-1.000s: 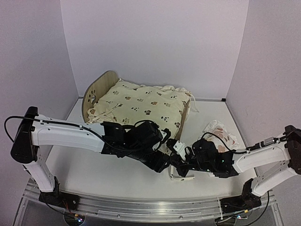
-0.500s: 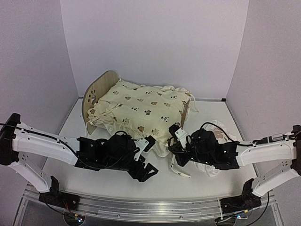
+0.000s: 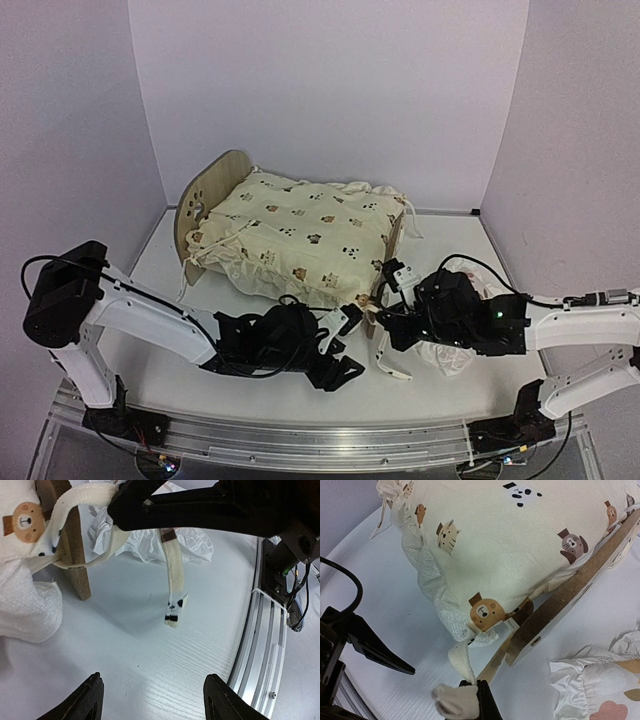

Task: Set up the pet bed

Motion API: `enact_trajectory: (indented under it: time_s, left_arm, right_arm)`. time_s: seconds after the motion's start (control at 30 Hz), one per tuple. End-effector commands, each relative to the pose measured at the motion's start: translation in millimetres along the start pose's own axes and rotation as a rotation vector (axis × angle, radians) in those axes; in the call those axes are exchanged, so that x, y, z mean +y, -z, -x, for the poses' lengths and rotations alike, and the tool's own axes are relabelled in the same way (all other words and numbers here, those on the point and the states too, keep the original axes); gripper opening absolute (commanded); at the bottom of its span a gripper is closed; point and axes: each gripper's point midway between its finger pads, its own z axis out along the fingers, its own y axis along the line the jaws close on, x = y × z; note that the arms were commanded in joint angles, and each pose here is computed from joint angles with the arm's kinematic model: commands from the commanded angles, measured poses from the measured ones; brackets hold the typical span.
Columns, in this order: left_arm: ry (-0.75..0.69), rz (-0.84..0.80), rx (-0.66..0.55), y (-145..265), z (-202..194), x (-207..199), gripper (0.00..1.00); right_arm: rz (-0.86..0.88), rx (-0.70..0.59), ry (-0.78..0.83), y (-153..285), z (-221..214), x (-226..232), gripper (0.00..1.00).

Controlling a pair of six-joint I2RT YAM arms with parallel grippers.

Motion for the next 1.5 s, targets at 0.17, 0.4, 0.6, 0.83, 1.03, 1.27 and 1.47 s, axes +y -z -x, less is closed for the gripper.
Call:
enact_trajectory:
  time_s: [0.17, 0.4, 0.6, 0.83, 1.03, 1.27, 1.47]
  left_arm:
    - [0.019, -0.107, -0.112, -36.9, 36.0, -25.4, 0.67]
    - [0.036, -0.118, -0.088, -53.9, 29.9, -27.5, 0.47]
    - [0.042, -0.124, -0.102, -58.1, 31.5, -28.2, 0.24]
    - [0.052, -0.055, -0.073, -53.2, 32.1, -17.8, 0.00]
    - [0.042, 0.124, -0.075, -28.9, 39.0, 11.0, 0.00]
    - [-0.006, 0.284, -0.122, -1.7, 62.0, 33.2, 0.00]
    - [-0.044, 0.309, -0.159, -4.9, 76.7, 34.3, 0.00]
  right_arm:
    - [0.027, 0.021, -0.096, 5.2, -1.0, 4.0, 0.00]
    - [0.030, 0.017, -0.095, 6.0, 0.6, 4.5, 0.00]
    - [0.027, 0.010, -0.093, 7.3, 2.4, 3.7, 0.00]
    - [0.027, 0.008, -0.089, 9.2, 3.0, 3.3, 0.00]
    - [0.052, 0.029, -0.085, 10.6, -1.0, 7.2, 0.00]
    - [0.111, 0.065, -0.077, 11.2, -6.7, 17.6, 0.00]
    - [0.156, 0.079, -0.052, 12.7, -8.6, 25.4, 0.00]
